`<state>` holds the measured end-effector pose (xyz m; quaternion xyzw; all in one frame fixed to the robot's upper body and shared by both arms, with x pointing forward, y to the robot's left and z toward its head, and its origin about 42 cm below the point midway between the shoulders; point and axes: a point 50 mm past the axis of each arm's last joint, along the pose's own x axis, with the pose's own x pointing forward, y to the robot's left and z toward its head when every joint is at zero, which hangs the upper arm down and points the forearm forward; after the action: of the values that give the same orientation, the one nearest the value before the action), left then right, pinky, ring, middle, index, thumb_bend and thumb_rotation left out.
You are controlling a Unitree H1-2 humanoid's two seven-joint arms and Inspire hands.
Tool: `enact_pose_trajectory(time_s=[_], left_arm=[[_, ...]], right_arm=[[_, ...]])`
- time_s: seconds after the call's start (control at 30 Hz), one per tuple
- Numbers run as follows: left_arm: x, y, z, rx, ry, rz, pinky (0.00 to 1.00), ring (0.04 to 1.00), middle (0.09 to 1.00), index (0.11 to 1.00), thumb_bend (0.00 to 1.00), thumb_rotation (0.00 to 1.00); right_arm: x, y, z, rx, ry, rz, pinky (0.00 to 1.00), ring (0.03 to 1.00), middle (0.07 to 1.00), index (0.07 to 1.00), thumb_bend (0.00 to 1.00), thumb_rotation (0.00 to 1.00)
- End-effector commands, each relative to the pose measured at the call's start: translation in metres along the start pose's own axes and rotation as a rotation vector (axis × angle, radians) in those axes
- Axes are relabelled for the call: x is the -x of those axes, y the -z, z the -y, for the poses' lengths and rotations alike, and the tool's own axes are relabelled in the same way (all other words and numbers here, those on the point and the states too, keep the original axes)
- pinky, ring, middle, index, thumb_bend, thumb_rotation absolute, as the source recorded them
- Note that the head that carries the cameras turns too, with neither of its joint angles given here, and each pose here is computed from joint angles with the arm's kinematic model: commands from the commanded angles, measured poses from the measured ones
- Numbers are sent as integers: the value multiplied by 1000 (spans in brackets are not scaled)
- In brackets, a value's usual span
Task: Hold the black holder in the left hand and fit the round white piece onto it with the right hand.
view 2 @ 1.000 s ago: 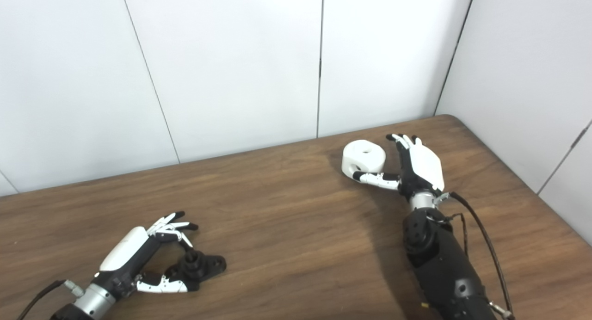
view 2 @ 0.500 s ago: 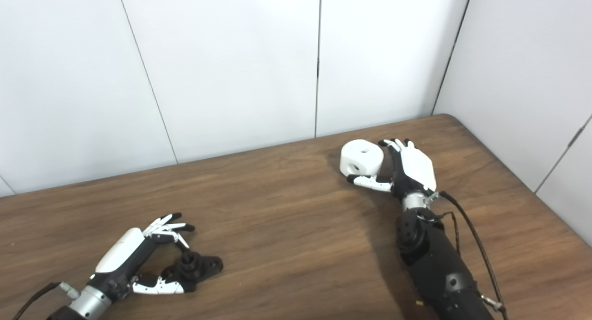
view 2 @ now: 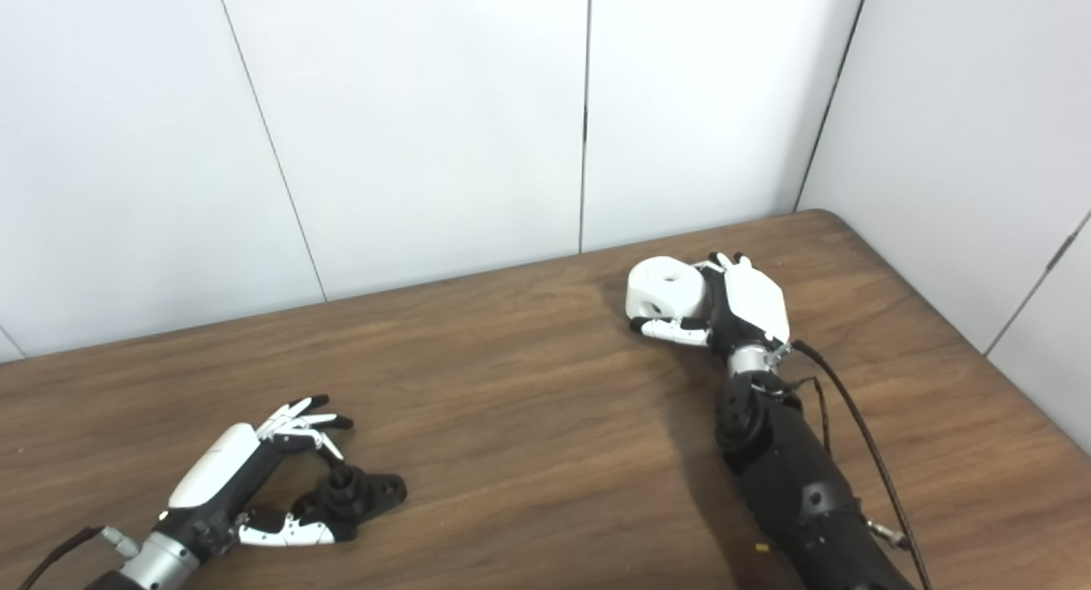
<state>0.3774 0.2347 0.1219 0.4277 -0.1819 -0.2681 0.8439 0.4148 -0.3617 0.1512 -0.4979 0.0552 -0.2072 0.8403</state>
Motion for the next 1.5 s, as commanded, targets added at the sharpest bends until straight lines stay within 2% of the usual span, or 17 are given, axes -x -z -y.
enact_pose_trajectory(time_s=[0.0,0.1,0.23,0.77,0.97,1.17,1.47], left_arm=[[12,9,-11,-41,10,-35,1000,967,826,483,521,46],[14,8,-12,-35,2,-38,1000,965,825,482,521,46],[16,7,-13,-39,-4,-42,1000,966,826,482,521,45],[19,9,-18,-30,-24,-53,1000,971,828,483,521,45],[18,12,-18,-39,-17,-57,1000,967,827,482,522,46],[17,11,-17,-39,-14,-60,1000,971,829,483,522,46],[16,13,-13,-32,-1,-74,1000,977,831,483,522,46]], right_arm=[[-17,-18,17,-38,89,89,1000,1000,868,579,811,487],[-17,-20,14,-45,93,101,1000,988,823,517,716,412],[-18,-24,11,-42,86,112,1000,977,817,516,687,366],[-16,-31,10,-73,82,187,1000,980,821,510,708,352],[-9,-37,10,-145,62,226,1000,993,831,511,707,326],[-1,-45,9,-219,22,240,1000,998,837,515,707,349],[17,-65,10,-250,-31,295,1000,1000,851,513,693,346]])
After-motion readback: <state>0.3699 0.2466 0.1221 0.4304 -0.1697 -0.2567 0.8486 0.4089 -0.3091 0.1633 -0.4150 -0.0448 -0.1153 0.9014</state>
